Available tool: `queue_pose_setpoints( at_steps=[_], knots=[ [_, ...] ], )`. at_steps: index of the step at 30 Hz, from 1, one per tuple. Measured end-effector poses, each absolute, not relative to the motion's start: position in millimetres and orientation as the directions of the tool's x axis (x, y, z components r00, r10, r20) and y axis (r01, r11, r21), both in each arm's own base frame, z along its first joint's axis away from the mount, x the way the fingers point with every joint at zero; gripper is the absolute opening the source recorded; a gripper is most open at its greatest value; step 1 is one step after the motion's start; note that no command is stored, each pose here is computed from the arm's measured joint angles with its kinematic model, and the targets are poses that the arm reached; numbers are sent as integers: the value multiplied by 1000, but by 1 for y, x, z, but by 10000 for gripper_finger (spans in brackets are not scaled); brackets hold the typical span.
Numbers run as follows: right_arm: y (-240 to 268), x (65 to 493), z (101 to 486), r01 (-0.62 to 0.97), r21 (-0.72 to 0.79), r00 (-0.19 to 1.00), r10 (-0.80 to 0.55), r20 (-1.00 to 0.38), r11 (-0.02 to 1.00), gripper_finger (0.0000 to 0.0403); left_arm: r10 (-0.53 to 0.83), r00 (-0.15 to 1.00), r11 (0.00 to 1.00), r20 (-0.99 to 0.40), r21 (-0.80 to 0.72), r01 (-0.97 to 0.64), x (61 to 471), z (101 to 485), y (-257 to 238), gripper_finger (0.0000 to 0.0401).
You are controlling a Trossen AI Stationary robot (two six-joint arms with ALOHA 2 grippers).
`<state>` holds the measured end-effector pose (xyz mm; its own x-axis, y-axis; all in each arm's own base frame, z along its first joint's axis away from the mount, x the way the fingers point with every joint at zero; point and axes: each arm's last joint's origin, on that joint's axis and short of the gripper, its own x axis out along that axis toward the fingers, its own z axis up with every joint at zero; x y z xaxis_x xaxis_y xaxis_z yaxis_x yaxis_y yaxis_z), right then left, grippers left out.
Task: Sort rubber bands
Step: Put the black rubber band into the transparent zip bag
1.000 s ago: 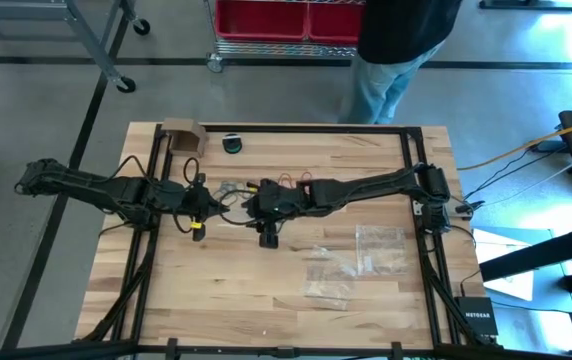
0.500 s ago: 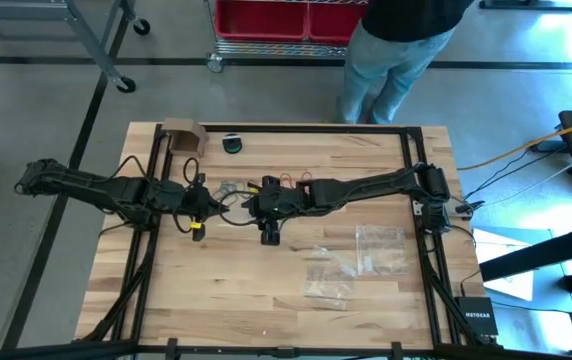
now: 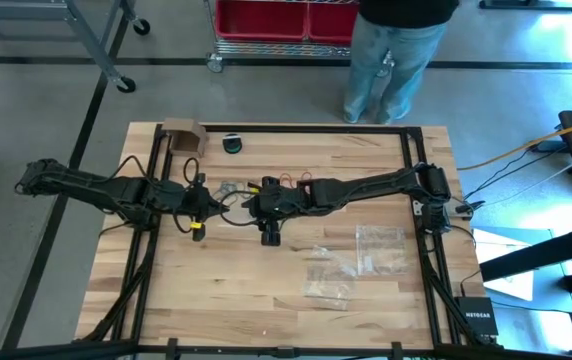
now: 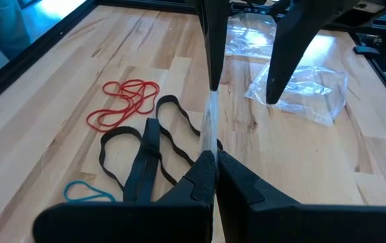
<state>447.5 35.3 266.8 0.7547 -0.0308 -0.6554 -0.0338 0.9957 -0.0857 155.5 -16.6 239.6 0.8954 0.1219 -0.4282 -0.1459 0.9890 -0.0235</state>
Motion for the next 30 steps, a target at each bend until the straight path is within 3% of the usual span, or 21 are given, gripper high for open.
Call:
queue_pose_setpoints(
  at_steps=[17,23,30],
  knots=[
    [36,451,253,-26,-62,730,-23,-683,998,183,122,895,989,-428,-27,-148,156,240,-17,0],
    [39,450,262,-75,20,747,69,-661,997,183,122,895,989,-428,-27,-148,156,240,-17,0],
    [39,451,260,-75,41,746,84,-660,996,183,123,896,988,-428,-29,-149,156,240,-17,0]
  ],
)
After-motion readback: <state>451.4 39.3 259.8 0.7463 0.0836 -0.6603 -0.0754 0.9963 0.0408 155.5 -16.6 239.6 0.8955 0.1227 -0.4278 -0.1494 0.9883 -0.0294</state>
